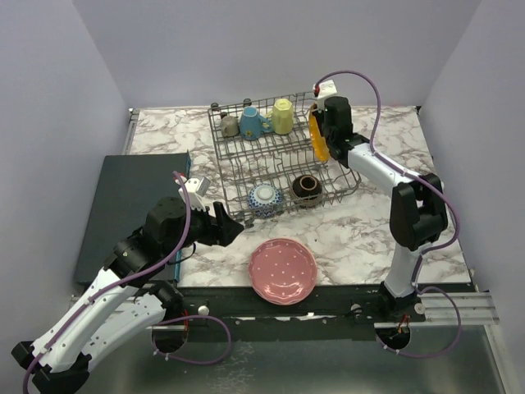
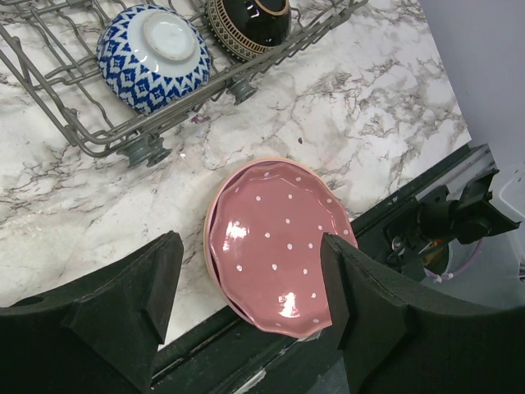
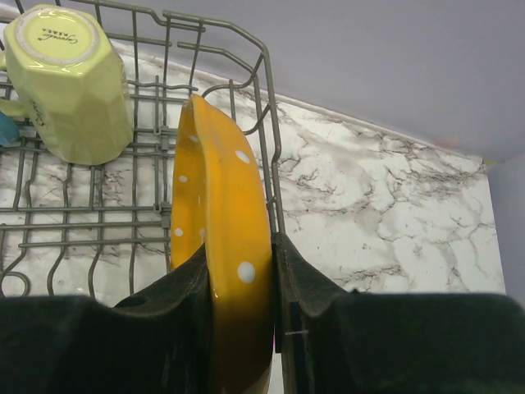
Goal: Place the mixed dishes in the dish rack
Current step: Insert the plate into the dish rack.
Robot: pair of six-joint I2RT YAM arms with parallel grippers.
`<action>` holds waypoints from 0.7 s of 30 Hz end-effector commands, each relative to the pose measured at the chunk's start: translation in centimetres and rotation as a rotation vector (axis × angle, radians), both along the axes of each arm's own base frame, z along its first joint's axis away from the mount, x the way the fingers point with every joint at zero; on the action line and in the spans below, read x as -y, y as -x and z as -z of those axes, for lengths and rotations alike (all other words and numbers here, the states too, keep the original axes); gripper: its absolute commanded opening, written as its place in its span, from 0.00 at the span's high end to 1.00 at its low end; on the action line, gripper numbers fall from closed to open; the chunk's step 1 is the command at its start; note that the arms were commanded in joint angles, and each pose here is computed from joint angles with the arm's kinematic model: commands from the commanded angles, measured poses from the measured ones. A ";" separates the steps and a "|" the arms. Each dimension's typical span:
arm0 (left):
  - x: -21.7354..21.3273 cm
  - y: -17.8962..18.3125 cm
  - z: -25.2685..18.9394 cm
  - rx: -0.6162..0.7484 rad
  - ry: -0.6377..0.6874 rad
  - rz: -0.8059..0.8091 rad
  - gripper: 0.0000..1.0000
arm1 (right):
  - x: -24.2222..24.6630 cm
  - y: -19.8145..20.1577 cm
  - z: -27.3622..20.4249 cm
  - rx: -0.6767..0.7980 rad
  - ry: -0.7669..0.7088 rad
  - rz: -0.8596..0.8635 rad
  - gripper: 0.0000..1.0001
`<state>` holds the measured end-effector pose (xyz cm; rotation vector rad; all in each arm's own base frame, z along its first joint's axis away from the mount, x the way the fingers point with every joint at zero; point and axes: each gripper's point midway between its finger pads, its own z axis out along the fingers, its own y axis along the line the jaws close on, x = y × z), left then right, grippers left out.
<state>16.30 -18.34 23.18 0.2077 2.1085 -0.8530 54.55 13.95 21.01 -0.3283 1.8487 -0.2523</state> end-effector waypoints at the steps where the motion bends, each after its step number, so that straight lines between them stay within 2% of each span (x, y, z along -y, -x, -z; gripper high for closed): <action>1: -0.1 -0.5 -0.1 0.029 -0.006 -0.010 0.26 | -0.2 -1.3 -2.2 0.113 -0.053 0.019 1.00; 21: -0.1 -0.6 0.1 0.022 -0.009 -0.011 0.26 | -0.2 -1.3 2.7 0.060 -0.046 0.106 0.99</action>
